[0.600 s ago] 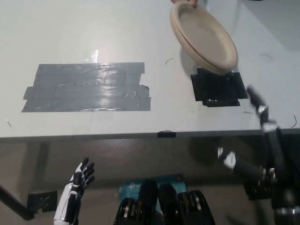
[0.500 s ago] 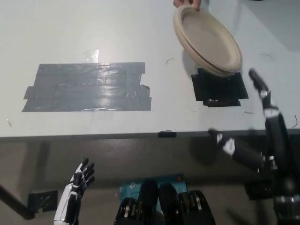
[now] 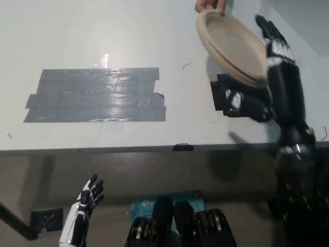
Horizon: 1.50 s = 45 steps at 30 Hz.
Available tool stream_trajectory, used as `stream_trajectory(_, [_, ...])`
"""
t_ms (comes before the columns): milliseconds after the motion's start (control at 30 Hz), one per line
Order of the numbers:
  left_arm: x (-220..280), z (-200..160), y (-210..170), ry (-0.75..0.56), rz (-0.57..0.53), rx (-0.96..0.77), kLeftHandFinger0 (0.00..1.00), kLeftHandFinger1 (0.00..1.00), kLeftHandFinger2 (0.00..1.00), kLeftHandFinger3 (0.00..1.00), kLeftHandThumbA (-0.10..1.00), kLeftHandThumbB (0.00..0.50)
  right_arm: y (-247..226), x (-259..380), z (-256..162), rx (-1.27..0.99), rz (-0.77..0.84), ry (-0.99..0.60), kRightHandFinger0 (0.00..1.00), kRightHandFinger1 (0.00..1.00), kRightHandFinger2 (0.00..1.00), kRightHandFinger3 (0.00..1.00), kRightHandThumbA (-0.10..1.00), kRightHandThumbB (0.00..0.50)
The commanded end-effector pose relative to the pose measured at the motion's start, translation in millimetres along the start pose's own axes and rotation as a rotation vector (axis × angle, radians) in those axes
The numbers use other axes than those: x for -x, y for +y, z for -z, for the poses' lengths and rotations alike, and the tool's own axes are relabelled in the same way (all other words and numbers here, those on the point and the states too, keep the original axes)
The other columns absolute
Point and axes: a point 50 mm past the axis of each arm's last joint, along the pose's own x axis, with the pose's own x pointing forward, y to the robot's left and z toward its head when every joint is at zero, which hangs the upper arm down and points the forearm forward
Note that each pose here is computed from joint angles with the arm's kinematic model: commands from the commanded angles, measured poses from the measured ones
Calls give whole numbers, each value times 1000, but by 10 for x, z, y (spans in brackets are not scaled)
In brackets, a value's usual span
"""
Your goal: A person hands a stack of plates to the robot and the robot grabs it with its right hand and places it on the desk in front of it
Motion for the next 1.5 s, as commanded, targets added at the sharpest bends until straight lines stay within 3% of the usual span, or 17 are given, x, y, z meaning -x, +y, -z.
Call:
stream_trajectory(0, [-39,-98,-27,-68,19,-13,1000,1000,1000,1000,1000,248,57,-430,52,186,44,-15,1000,1000,1000,1000,904,357])
stream_trajectory(67, [-46,-101,-30,-70,20,-10,1000,1000,1000,1000,1000,252,126,-559,150,214,15,5,1000,1000,1000,1000,856,342])
stream_trajectory(100, [-50,-104,-26,-70,22,-16,1000,1000,1000,1000,1000,253,167,-626,194,214,3,23,1000,1000,1000,1000,864,368])
stream_trajectory(300, [-56,-110,-25,-76,20,-11,1000,1000,1000,1000,1000,252,313,-815,348,259,-61,72,1000,1000,1000,1000,921,398])
stream_trajectory(533, [-73,-133,-31,-84,27,-12,1000,1000,1000,1000,1000,252,390,-931,502,293,-121,113,1000,1000,1000,1000,860,429])
stream_trajectory(600, [-76,-145,-25,-88,27,-12,1000,1000,1000,1000,1000,250,398,-920,547,303,-156,140,1000,1000,1000,1000,914,442])
stream_trajectory(667, [-78,-147,-23,-88,28,-7,1000,1000,1000,1000,1000,253,414,-895,594,318,-193,155,1000,1000,1000,1000,975,492])
stream_trajectory(733, [-81,-144,-26,-85,26,-3,1000,1000,1000,1000,1000,263,429,-850,625,332,-239,170,1000,1000,1000,1000,980,500])
stream_trajectory(833, [-98,-146,-25,-88,30,7,1000,1000,1000,1000,1000,266,442,-834,645,368,-271,189,1000,1000,1000,1000,934,500])
stream_trajectory(900, [-98,-142,-24,-89,30,6,1000,1000,1000,1000,1000,266,449,-828,668,416,-275,204,1000,1000,1000,1000,801,500])
stream_trajectory(1000, [-87,-145,-22,-85,30,0,1000,1000,1000,1000,1000,275,443,-820,711,504,-318,221,1000,1000,1000,1000,777,500])
stream_trajectory(1100, [-77,-141,-18,-81,30,-3,1000,1000,1000,1000,1000,277,419,-797,690,438,-355,219,1000,1000,1000,1000,856,500])
stream_trajectory(1133, [-92,-148,-23,-82,31,3,1000,1000,1000,1000,1000,275,384,-800,639,404,-372,209,1000,1000,1000,1000,968,500])
stream_trajectory(1200, [-108,-160,-24,-82,30,6,1000,1000,1000,1000,1000,279,345,-816,576,363,-379,188,1000,1000,1000,1000,1000,500])
stream_trajectory(1467, [-106,-150,-22,-80,27,9,1000,1000,1000,1000,1000,287,266,-857,465,365,-391,164,1000,1000,1000,1000,1000,500])
